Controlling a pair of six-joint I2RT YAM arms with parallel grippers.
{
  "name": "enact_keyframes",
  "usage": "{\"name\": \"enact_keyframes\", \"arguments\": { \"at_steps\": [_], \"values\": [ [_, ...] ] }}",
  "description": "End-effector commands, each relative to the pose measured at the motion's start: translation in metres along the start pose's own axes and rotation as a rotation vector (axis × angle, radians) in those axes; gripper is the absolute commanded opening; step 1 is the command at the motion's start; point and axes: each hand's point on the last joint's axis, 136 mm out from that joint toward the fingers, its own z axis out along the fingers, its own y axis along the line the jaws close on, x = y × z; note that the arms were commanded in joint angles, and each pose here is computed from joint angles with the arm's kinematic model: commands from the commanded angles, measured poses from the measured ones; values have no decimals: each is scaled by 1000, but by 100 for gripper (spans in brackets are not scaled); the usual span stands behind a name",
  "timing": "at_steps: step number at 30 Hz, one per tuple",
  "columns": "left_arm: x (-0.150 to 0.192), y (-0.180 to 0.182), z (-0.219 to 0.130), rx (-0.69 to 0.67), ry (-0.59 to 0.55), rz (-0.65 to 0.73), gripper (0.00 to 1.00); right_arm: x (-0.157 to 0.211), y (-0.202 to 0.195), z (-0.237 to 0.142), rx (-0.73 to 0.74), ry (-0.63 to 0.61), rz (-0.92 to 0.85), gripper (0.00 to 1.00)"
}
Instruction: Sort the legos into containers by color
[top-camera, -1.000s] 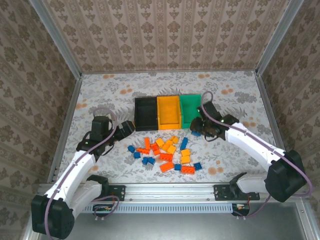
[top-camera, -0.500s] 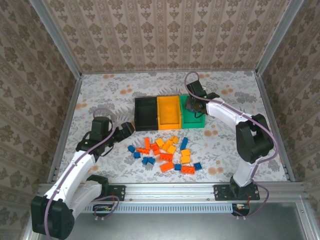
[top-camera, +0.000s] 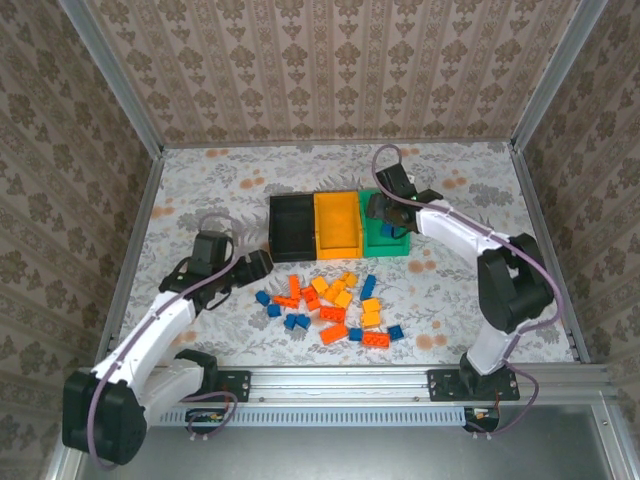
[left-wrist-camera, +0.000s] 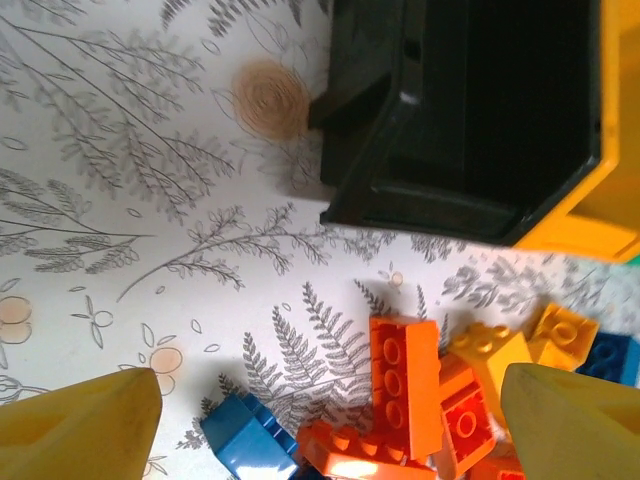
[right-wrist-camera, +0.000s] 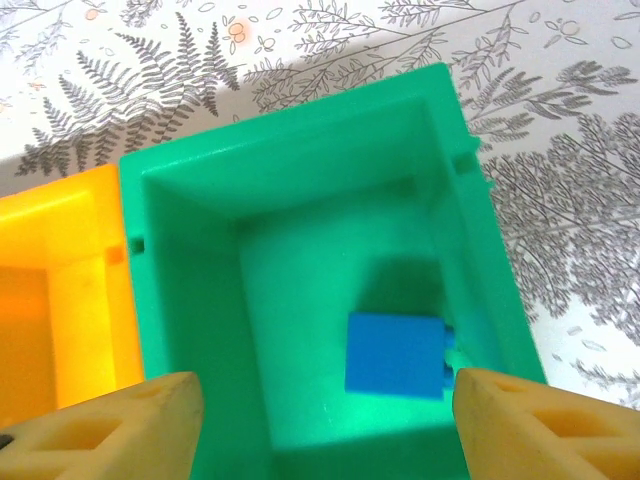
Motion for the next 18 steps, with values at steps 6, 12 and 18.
{"name": "enact_keyframes", "arguments": {
  "at_steps": [6,12,18],
  "values": [
    [12,-45,39,-67,97,289,78,22,-14,-33,-70,-20,57,68],
    [35,-46,78,-88,194,304,74,38,-32,-45,-66,-27,66,68],
    [51,-34,96,-145,240,309,63,42,-38,-60,-90,-52,78,69]
  ]
}}
